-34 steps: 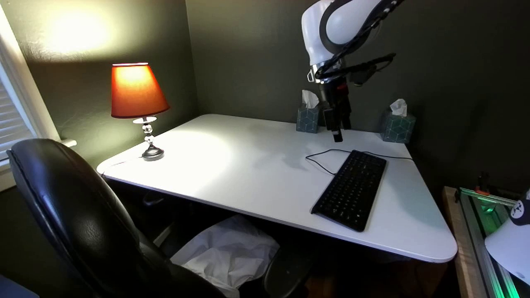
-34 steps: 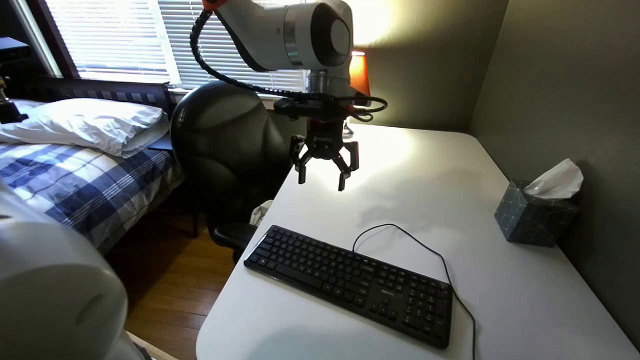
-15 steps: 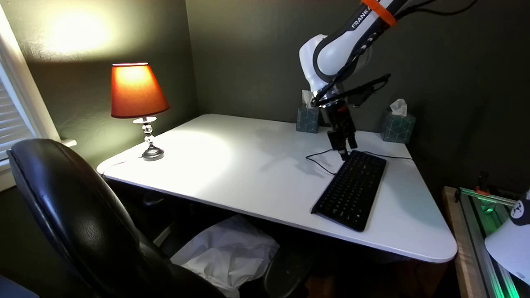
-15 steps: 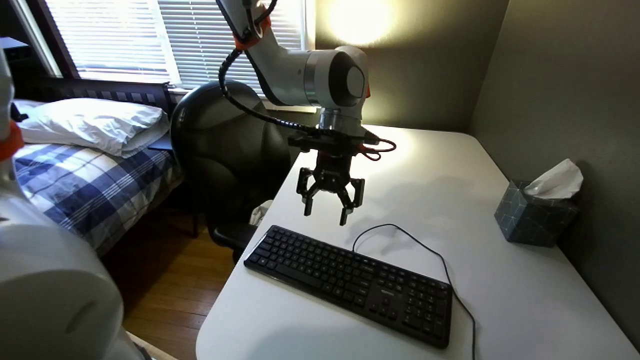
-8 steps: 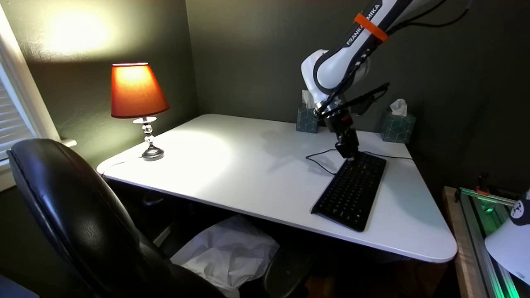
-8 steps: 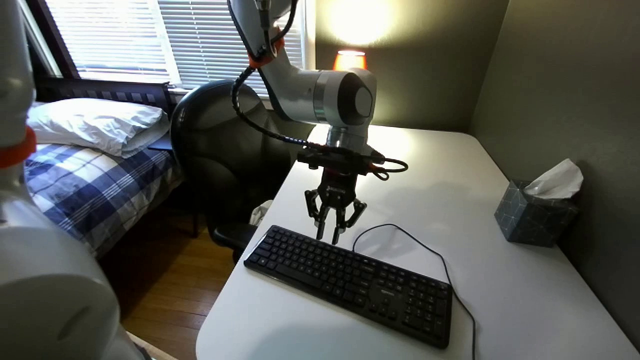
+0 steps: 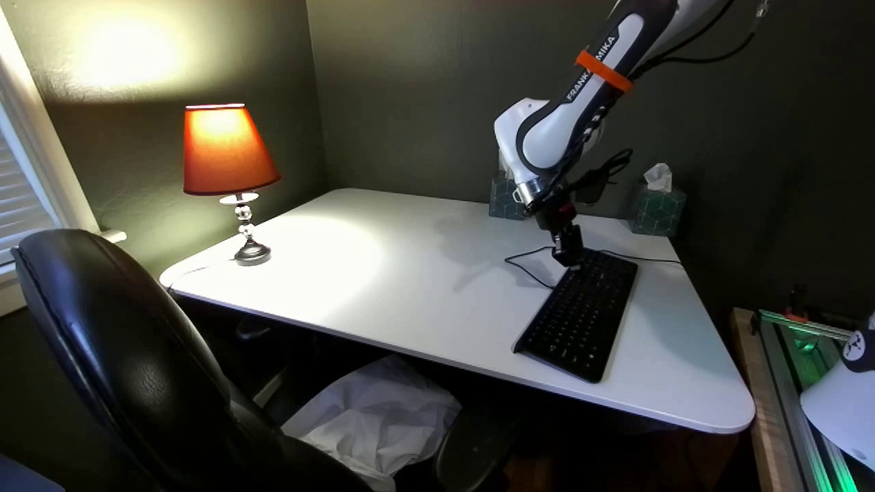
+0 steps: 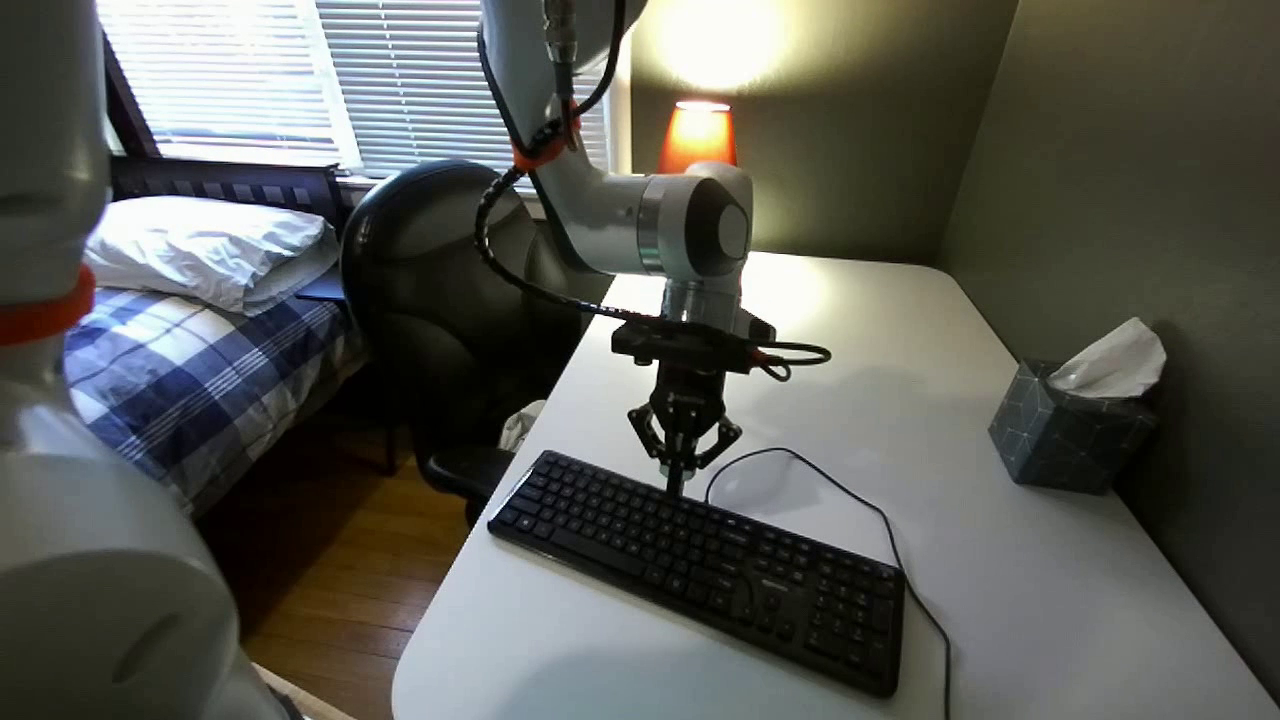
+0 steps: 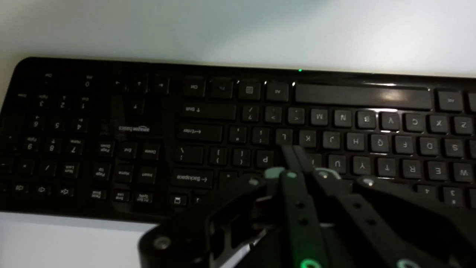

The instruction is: Press a letter key in the middle of the keyboard

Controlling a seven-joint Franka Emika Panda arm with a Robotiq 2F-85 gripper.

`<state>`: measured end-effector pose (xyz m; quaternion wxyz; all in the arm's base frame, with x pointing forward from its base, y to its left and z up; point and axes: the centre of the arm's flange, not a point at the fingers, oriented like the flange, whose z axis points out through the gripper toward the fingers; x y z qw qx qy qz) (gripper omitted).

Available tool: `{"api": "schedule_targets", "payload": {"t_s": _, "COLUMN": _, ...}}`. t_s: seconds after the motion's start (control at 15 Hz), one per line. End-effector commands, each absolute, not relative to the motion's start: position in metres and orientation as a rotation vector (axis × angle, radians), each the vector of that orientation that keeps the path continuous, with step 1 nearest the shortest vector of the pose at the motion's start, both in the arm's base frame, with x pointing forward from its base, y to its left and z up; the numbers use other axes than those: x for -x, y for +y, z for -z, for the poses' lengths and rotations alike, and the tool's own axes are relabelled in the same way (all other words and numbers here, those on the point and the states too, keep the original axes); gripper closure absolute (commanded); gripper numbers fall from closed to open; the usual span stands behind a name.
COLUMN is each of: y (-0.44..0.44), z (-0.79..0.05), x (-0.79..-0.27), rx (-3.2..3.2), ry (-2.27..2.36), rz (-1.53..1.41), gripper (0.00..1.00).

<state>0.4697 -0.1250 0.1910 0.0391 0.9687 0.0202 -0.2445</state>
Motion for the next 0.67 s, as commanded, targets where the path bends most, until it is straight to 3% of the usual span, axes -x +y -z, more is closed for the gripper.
{"api": "schedule_targets", "payload": {"t_s": 0.0, "y": -0.1315, "z": -0.1764, "x": -0.4759, "rx": -2.939, "ry": 0.120, "rz": 0.735, "gripper": 1.00}}
{"api": "schedule_targets", "payload": {"t_s": 0.6, "y": -0.1299, "z": -0.1747, "x": -0.4742, "rx": -2.945, "ry": 0.093, "rz": 0.776, "gripper": 1.00}}
